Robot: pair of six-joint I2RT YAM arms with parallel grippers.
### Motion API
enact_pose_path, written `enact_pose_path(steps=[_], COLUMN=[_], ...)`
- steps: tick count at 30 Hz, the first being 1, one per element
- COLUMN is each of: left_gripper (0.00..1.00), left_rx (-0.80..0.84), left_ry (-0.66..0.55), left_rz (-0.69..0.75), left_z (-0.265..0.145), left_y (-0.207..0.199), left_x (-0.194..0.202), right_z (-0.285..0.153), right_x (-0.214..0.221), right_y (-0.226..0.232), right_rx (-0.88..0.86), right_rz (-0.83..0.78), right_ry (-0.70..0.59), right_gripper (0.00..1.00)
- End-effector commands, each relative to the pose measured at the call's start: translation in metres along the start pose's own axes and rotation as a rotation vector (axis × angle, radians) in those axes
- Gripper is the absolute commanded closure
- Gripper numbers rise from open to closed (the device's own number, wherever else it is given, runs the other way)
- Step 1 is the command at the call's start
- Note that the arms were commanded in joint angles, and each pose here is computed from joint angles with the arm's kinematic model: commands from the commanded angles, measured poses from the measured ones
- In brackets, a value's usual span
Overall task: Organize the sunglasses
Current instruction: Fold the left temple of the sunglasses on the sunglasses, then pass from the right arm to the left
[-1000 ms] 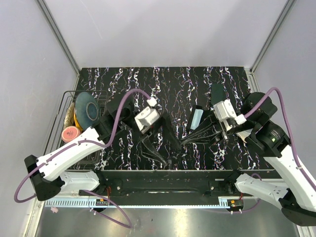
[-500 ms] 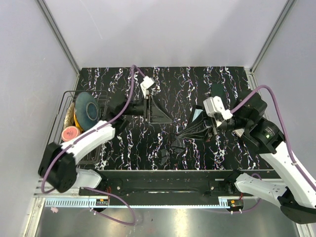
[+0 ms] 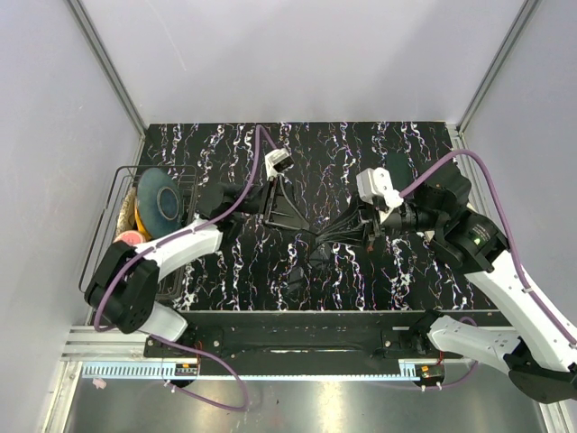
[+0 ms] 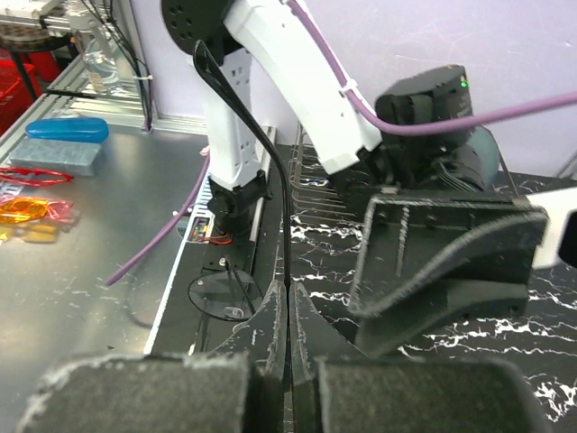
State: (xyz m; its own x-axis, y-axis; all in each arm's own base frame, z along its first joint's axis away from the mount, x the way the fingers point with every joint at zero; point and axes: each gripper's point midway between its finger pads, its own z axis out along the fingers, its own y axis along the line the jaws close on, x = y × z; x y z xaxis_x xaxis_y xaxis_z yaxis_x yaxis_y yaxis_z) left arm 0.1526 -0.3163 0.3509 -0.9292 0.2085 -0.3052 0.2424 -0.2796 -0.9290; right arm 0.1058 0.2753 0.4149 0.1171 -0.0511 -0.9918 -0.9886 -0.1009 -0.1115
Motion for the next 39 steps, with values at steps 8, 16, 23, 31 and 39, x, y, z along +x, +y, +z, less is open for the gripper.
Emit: enact_pose_path(steps=[8,16,23,31,39], left_gripper=[0.49,0.49,0.51,0.49,0.59], left_rx=[-0.483,-0.406,-0.326,-0.254,-0.240], left_ry=[-0.136,-0.040,0.040,0.065,0.103], left_rz=[0.493,0.435,0.464,0.476,0.424], left_z=[-0.027,-0.025,-0.023,-0.015,-0.004], left_y=[0.026,0.028,0.011,-0.009,-0.004], left_x=[-0.024,0.000,0.029,0.040,0.051], right_z=[-0.005,-0.013,-0.017,-0.013,-0.009], right_x=[-0.008,-0.025,-0.032,-0.030,-0.028], right_y=[-0.013,0.008,0.018,0.020,0.014], right_rx=[0.091,0.037,0.005,-0.032,-0.031], right_rz=[-0.025,-0.066,-0.097,-0.085,-0.066], right_ry=[-0.001,-0.043,-0.062,-0.059,-0.056], right_gripper=[1.00,1.00,1.00,1.00,1.00])
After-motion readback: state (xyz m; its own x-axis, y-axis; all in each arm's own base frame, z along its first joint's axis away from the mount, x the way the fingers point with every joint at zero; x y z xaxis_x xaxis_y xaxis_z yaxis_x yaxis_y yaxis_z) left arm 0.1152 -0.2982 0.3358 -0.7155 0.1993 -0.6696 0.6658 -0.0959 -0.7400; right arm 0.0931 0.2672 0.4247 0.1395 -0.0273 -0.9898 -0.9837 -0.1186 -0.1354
